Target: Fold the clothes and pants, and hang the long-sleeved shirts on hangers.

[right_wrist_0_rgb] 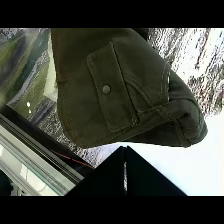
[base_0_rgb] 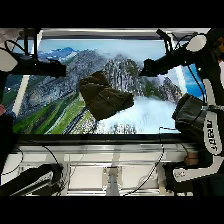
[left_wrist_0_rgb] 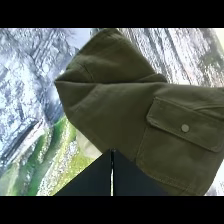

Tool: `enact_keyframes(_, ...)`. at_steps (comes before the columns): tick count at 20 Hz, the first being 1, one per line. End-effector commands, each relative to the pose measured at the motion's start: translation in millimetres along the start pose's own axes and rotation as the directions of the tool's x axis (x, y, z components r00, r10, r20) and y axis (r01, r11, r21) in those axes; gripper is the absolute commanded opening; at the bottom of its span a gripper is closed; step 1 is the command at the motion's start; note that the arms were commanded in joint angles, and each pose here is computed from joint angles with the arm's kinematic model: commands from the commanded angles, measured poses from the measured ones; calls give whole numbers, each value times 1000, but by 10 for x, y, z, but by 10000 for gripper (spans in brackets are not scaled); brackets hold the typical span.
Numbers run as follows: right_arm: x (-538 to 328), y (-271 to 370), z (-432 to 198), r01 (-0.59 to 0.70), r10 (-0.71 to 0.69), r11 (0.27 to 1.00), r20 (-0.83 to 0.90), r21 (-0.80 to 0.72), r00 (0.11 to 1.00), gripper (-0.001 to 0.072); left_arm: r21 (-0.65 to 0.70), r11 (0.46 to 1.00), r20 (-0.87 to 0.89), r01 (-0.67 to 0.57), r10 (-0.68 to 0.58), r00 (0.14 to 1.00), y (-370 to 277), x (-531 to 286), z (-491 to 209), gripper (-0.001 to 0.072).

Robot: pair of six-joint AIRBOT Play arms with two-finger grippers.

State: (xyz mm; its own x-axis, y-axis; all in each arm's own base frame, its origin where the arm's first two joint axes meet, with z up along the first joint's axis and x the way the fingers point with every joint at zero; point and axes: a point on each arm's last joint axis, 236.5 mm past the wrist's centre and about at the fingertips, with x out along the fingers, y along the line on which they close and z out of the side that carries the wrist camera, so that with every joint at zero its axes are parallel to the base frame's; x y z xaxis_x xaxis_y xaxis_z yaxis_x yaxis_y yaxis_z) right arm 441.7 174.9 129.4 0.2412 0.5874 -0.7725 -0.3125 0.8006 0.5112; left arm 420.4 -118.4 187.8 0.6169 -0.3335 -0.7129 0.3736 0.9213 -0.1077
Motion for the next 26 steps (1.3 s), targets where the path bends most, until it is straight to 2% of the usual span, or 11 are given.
enact_keyframes(1, -84, 58, 89, 1, -1, 1000, 31, -20, 1000, 39, -5, 1000, -12, 9, -9, 1000, -11, 40, -23, 18)
enact_keyframes(12, -174, 116, 165, 3, -1, 999, 60, -40, 998, 39, -12, 1000, -10, 22, -23, 1000, -41, 43, -18, 18)
enact_keyframes(15, -183, 112, 288, 7, -2, 999, 112, -38, 994, 39, -15, 1000, -28, 25, -26, 999, -36, 88, -55, 18)
enact_keyframes(17, -181, 39, 284, 35, -32, 999, 109, -20, 993, 39, -21, 999, -86, 35, -36, 996, -39, 166, -195, 18)
enact_keyframes(20, -207, -320, 125, 182, -184, 982, 42, 41, 982, 39, -44, 998, -161, 41, -47, 986, -35, 320, -501, 18)
enact_keyframes(26, -198, -306, 119, 176, -177, 984, 40, 32, 983, 37, -115, 991, -285, 75, -105, 953, -181, 557, -1080, 17)
